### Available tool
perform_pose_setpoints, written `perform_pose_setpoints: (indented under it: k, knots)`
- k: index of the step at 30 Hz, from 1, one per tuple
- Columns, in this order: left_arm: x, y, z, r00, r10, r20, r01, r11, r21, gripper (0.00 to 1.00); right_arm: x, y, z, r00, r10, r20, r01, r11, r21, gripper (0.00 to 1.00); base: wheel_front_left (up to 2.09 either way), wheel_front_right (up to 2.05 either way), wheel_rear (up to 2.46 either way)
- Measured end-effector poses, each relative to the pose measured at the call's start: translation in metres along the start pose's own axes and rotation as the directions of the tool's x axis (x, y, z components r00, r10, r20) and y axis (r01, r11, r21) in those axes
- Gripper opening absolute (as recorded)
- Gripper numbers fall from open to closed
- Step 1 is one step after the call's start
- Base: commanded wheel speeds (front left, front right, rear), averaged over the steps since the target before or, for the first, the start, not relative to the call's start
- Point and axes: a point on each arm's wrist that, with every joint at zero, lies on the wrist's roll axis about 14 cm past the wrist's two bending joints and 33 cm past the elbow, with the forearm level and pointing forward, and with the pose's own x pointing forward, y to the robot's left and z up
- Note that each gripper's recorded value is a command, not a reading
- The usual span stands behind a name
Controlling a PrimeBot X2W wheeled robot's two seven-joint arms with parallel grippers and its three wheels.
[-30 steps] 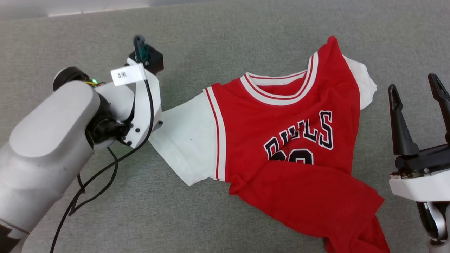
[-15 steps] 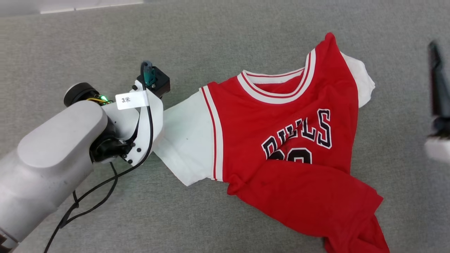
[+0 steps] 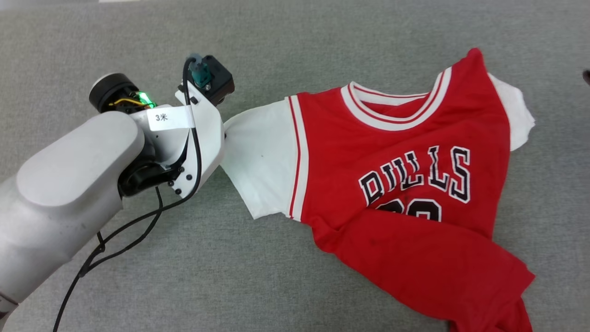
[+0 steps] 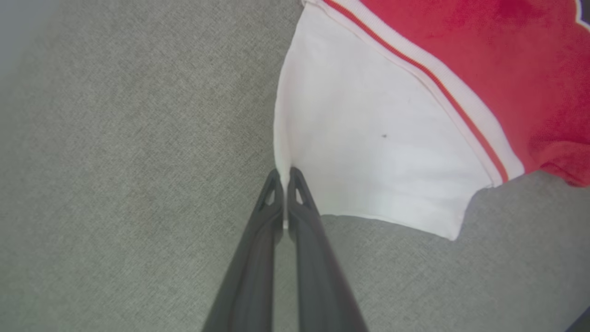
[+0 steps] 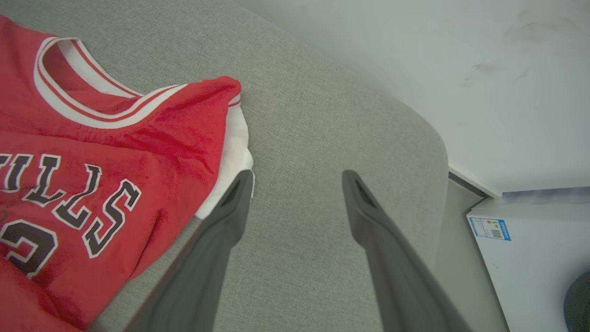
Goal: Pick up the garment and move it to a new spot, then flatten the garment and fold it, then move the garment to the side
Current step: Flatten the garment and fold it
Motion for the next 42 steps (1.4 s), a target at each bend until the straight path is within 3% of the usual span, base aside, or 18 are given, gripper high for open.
perform_pose_setpoints:
  k: [4, 7, 19, 22, 23, 24, 28, 33, 37, 42]
  knots:
    - [0.006, 0.005, -0.001, 1.000, 0.002, 0.010, -0.002, 1.000, -0.002, 0.00, 0.020, 0.000, -0.031, 0.968, 0.057, -0.243, -0.044, 0.997, 0.057, 1.00, 0.00, 0.00, 0.00]
    - [0.011, 0.009, 0.000, 1.000, 0.000, 0.020, 0.000, 1.000, 0.001, 0.00, 0.038, 0.007, -0.041, 0.942, 0.102, -0.321, -0.072, 0.992, 0.104, 1.00, 0.00, 0.00, 0.00]
    - [0.037, 0.020, -0.015, 1.000, -0.015, 0.000, 0.015, 1.000, -0.001, 0.00, 0.105, 0.070, -0.114, 0.829, 0.267, -0.492, -0.172, 0.958, 0.230, 1.00, 0.00, 0.00, 0.00]
    - [0.040, 0.021, -0.016, 1.000, -0.016, 0.002, 0.016, 1.000, -0.002, 0.00, 0.110, 0.076, -0.121, 0.823, 0.278, -0.496, -0.183, 0.955, 0.233, 1.00, 0.00, 0.00, 0.00]
    - [0.041, 0.021, -0.016, 1.000, -0.017, 0.001, 0.017, 1.000, -0.001, 0.00, 0.110, 0.076, -0.121, 0.823, 0.279, -0.494, -0.184, 0.955, 0.233, 0.93, 0.00, 0.00, 0.00]
    - [0.041, 0.021, -0.016, 1.000, -0.017, 0.003, 0.017, 1.000, 0.000, 0.00, 0.110, 0.076, -0.121, 0.828, 0.278, -0.487, -0.186, 0.955, 0.230, 0.00, 0.00, 0.00, 0.00]
    - [0.037, 0.019, -0.011, 1.000, -0.011, 0.022, 0.011, 1.000, 0.002, 0.00, 0.107, 0.080, -0.113, 0.849, 0.285, -0.445, -0.196, 0.952, 0.236, 0.00, 0.00, 0.00, 0.00]
    - [0.019, 0.017, 0.006, 0.996, 0.010, 0.091, -0.011, 1.000, 0.013, 0.00, 0.096, 0.068, -0.082, 0.917, 0.242, -0.318, -0.178, 0.959, 0.220, 0.00, 0.00, 0.00, 0.00]
    - [-0.005, 0.016, 0.028, 0.981, 0.042, 0.187, -0.049, 0.998, 0.033, 0.00, 0.074, 0.045, -0.043, 0.966, 0.179, -0.188, -0.144, 0.972, 0.185, 0.00, 0.00, 0.00, 0.00]
    - [-0.048, 0.019, 0.058, 0.943, 0.094, 0.319, -0.116, 0.992, 0.051, 0.00, 0.036, 0.026, -0.002, 0.991, 0.125, -0.050, -0.118, 0.984, 0.134, 0.00, 0.00, 0.00, 0.00]
